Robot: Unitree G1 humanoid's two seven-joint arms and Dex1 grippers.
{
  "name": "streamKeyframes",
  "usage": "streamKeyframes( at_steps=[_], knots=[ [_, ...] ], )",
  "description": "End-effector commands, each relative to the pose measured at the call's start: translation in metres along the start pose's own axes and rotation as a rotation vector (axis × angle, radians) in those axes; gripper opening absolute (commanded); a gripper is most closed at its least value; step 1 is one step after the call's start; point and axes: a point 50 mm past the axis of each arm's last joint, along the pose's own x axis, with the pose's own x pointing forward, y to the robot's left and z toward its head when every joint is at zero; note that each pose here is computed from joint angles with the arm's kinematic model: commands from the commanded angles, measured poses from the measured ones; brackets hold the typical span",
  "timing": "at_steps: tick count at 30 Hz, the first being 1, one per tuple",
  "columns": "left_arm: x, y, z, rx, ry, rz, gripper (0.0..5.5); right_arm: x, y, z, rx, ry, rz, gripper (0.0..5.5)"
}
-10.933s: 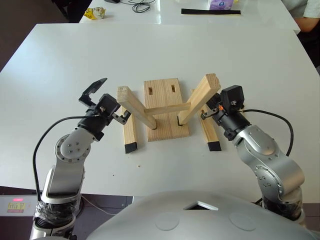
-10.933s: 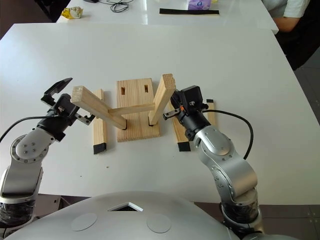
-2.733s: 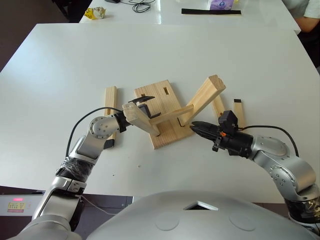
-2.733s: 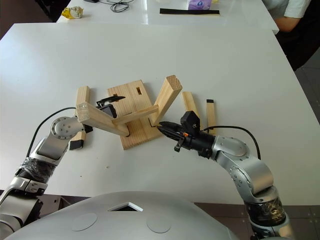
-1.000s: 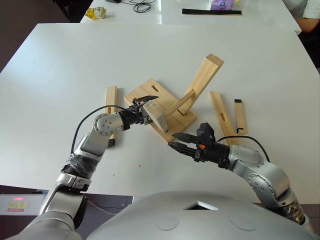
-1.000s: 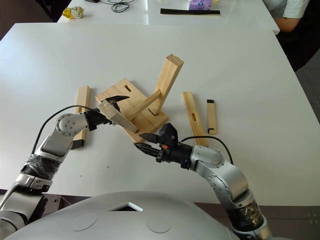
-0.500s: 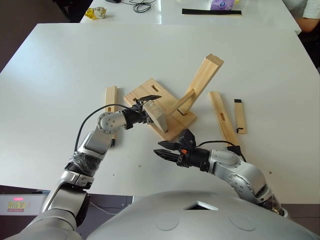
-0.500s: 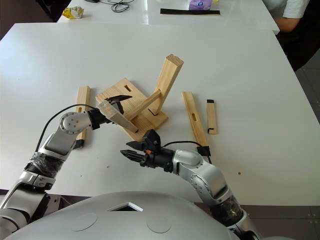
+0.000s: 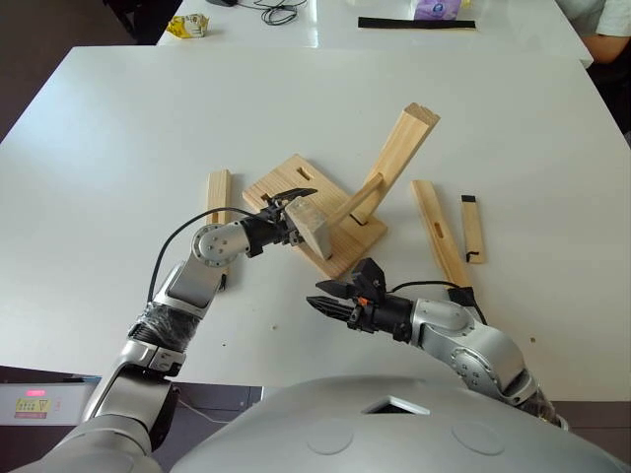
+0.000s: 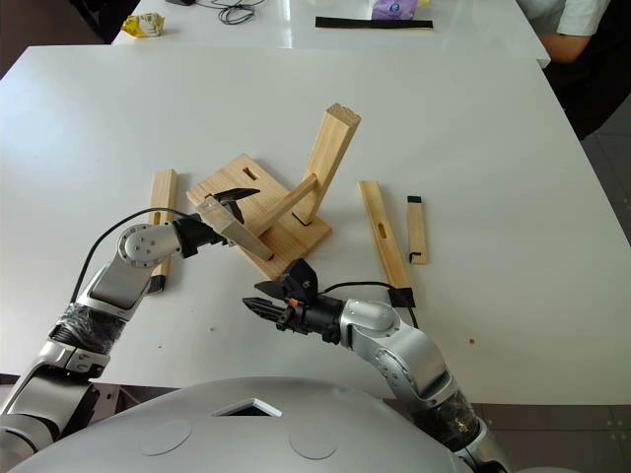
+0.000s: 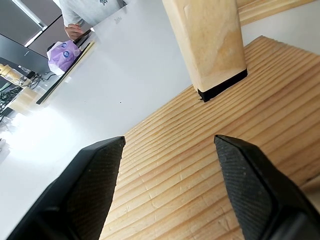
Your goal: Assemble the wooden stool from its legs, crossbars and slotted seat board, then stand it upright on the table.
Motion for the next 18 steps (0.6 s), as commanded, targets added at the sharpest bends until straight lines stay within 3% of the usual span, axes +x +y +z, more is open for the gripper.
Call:
streamKeyframes(
  at_steps=[1, 11, 18],
  knots=[
    [-0.002, -0.006, -0.009, -0.007, 0.057, -0.028, 3.31, -0.002, -0.008, 0.000, -0.018, 0.010, -0.069, 1.72],
    [-0.006, -0.001, -0.009, -0.005, 0.068, -0.024, 3.31, -0.021, -0.047, -0.007, -0.068, 0.058, -0.394, 1.72],
    [-0.004, -0.002, -0.008, -0.078, 0.076, -0.032, 3.31, -0.034, -0.074, 0.012, -0.119, -0.008, -0.567, 1.72]
  ],
)
